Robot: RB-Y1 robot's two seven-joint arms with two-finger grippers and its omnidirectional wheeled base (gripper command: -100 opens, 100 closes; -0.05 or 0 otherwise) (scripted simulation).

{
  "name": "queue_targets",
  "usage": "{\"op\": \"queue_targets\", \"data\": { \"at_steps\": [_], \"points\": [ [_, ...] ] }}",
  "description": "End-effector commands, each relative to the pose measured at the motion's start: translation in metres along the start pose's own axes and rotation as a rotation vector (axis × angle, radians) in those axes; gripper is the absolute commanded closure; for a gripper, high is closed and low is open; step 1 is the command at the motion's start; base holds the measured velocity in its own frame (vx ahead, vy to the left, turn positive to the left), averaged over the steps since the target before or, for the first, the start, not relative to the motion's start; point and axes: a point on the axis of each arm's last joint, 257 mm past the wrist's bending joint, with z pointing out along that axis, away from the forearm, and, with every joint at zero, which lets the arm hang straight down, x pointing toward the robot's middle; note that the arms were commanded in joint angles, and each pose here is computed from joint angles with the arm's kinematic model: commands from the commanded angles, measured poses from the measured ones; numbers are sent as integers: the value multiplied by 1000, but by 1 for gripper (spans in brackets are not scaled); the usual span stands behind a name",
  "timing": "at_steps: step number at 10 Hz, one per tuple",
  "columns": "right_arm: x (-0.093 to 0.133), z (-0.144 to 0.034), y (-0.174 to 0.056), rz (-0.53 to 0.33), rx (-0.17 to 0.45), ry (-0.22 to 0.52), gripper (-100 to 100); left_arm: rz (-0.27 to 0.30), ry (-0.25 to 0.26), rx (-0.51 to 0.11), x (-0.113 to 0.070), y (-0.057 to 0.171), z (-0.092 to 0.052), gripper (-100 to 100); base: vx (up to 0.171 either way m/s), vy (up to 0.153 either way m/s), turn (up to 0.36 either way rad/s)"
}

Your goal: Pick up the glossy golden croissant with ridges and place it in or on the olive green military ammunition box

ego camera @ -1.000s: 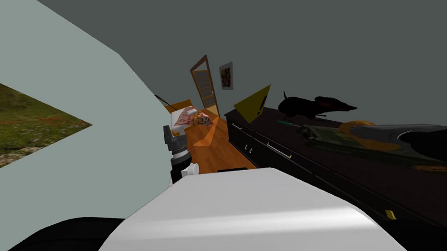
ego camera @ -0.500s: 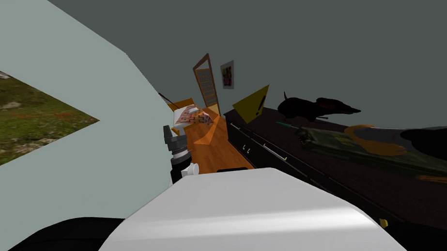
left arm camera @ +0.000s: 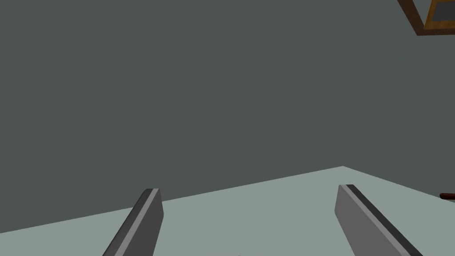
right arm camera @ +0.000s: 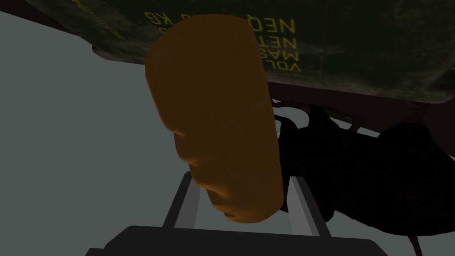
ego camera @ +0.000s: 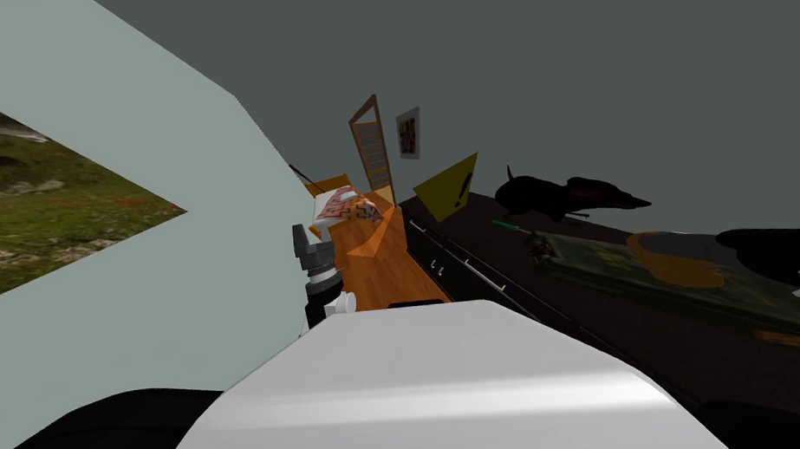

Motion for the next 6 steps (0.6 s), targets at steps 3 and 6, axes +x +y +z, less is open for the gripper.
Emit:
{"op": "queue_targets", "data": {
  "at_steps": [3, 6],
  "points": [
    [13, 6, -10, 98, 37, 68, 100, 0, 0, 0, 0, 0, 0, 0, -23, -111, 61],
    [26, 10, -19, 185, 74, 126, 100, 0, 0, 0, 0, 0, 0, 0, -17, -89, 59]
  ]
}}
